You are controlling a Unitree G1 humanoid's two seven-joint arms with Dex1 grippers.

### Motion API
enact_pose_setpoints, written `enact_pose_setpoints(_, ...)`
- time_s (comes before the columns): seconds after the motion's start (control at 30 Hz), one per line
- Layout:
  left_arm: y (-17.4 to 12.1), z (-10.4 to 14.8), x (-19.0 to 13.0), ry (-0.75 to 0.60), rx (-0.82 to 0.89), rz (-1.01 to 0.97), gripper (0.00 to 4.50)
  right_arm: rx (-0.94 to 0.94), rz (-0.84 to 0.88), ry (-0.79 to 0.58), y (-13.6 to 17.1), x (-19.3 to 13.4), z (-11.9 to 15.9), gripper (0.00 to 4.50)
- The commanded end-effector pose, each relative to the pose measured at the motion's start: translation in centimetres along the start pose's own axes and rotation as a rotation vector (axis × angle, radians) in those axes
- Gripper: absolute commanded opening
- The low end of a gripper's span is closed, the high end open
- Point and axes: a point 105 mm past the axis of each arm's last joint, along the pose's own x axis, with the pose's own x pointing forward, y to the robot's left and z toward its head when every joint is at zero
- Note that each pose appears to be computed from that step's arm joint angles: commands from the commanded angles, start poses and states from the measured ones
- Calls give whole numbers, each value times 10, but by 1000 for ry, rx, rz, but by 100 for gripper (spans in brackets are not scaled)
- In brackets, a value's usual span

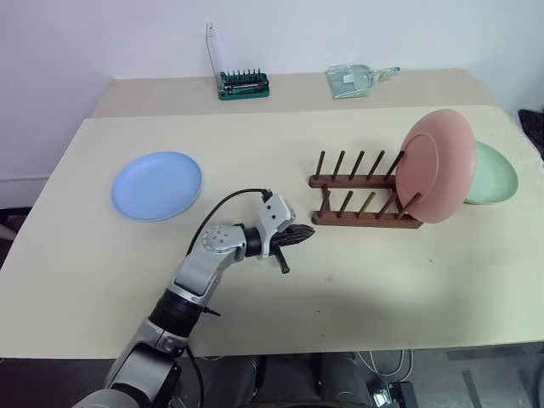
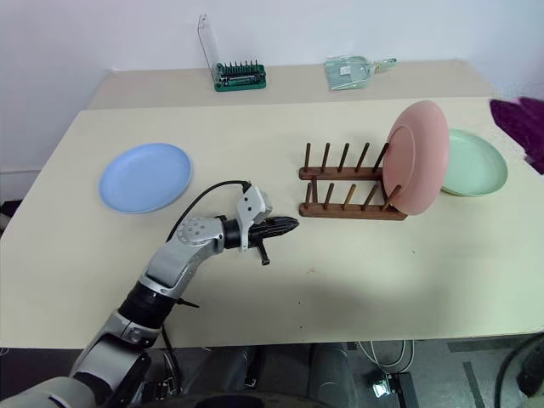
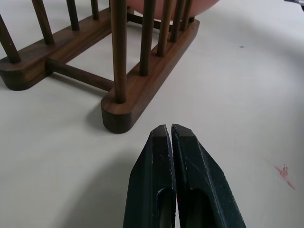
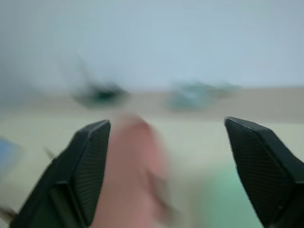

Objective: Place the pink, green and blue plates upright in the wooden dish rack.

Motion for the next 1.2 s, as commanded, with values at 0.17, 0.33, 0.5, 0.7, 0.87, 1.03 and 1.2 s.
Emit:
enact_pose_setpoints(0.17, -3, 17, 2, -53, 19, -20, 8, -713, 50, 386, 1, 24, -84, 387)
enact_pose_setpoints(0.33, -6, 20, -3, -62, 8, -37, 8, -890, 35, 452, -12, 48, -110, 387)
enact_pose_setpoints(0.5, -9, 19, -5, -60, 4, -39, 8, -935, -23, 472, -20, 75, -120, 387)
enact_pose_setpoints(0.7, -11, 20, -4, -64, -2, -33, 8, -897, -14, 517, -20, 82, -135, 156)
enact_pose_setpoints(0.87, -10, 18, -6, -60, -5, -25, 8, -887, -31, 514, -23, 80, -135, 2)
enact_pose_setpoints(1.03, -11, 17, -7, -58, -6, -20, 8, -920, -99, 433, -36, 66, -115, 2)
enact_pose_setpoints(1.2, -12, 16, -7, -56, -7, -24, 8, -960, -154, 284, -42, 44, -70, 2)
